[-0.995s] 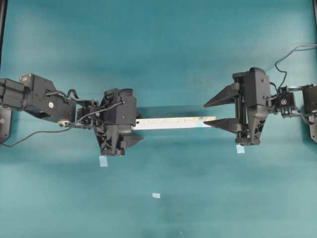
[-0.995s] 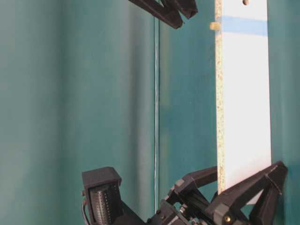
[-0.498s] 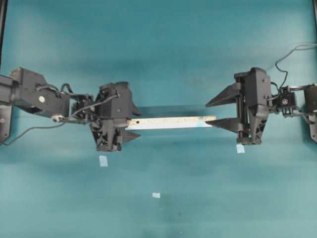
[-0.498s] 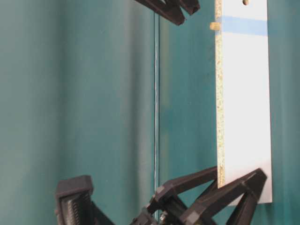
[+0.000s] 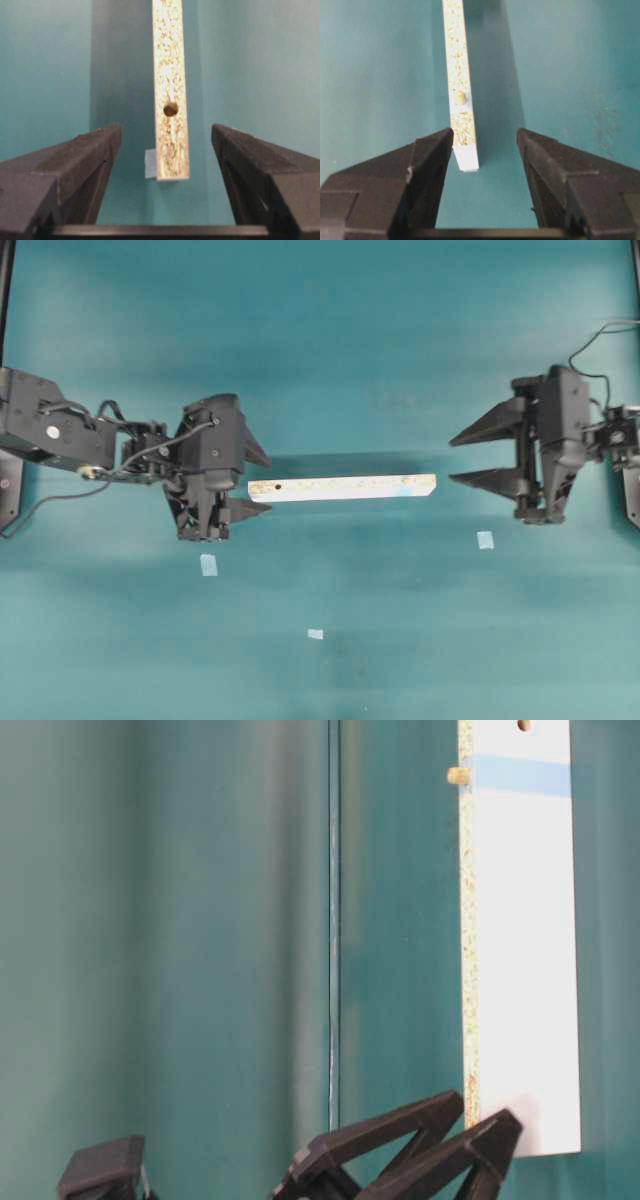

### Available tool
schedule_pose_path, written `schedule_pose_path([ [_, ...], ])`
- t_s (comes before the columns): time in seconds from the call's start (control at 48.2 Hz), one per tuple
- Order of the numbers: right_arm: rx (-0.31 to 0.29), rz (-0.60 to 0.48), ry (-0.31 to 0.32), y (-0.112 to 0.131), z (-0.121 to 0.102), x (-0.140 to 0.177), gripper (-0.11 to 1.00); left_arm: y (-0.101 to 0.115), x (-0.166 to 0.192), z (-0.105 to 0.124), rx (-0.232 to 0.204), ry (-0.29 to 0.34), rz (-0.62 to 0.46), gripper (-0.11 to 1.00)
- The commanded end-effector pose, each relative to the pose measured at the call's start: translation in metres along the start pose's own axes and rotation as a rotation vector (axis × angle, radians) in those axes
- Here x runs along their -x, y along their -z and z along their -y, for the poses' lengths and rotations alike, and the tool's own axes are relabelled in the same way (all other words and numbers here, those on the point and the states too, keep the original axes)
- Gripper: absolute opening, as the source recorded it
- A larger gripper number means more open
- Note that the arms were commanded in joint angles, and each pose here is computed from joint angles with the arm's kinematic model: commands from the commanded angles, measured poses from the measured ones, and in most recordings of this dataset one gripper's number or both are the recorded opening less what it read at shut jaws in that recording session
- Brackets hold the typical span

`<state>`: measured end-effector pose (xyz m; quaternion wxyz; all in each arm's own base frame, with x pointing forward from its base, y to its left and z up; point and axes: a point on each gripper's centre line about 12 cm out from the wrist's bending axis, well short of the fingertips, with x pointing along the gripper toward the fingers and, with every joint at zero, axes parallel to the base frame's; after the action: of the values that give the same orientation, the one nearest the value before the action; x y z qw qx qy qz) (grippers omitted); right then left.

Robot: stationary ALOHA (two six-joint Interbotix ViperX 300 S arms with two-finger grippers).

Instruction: Insert the rod into the hole on the wooden board.

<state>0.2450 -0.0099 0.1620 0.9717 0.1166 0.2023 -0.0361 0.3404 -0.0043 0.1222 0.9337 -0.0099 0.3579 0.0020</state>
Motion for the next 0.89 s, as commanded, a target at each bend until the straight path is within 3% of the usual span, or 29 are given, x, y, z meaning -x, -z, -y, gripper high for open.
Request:
schedule_pose_path([
  [0.0, -0.003, 0.033, 0.001, -0.006, 0.001, 0.008, 0.64, -0.012, 0.012, -0.002, 0.007, -0.005, 0.052, 0.86],
  [0.269, -0.005, 0.015, 0.018, 0.000, 0.004, 0.025, 0.64, -0.005, 0.032, -0.006, 0.011, -0.011, 0.072, 0.86],
  [0.871, -0.009, 0.008, 0.022, 0.000, 0.004, 0.028, 0.64, 0.011, 0.063, -0.006, 0.014, -0.011, 0.102, 0.85],
])
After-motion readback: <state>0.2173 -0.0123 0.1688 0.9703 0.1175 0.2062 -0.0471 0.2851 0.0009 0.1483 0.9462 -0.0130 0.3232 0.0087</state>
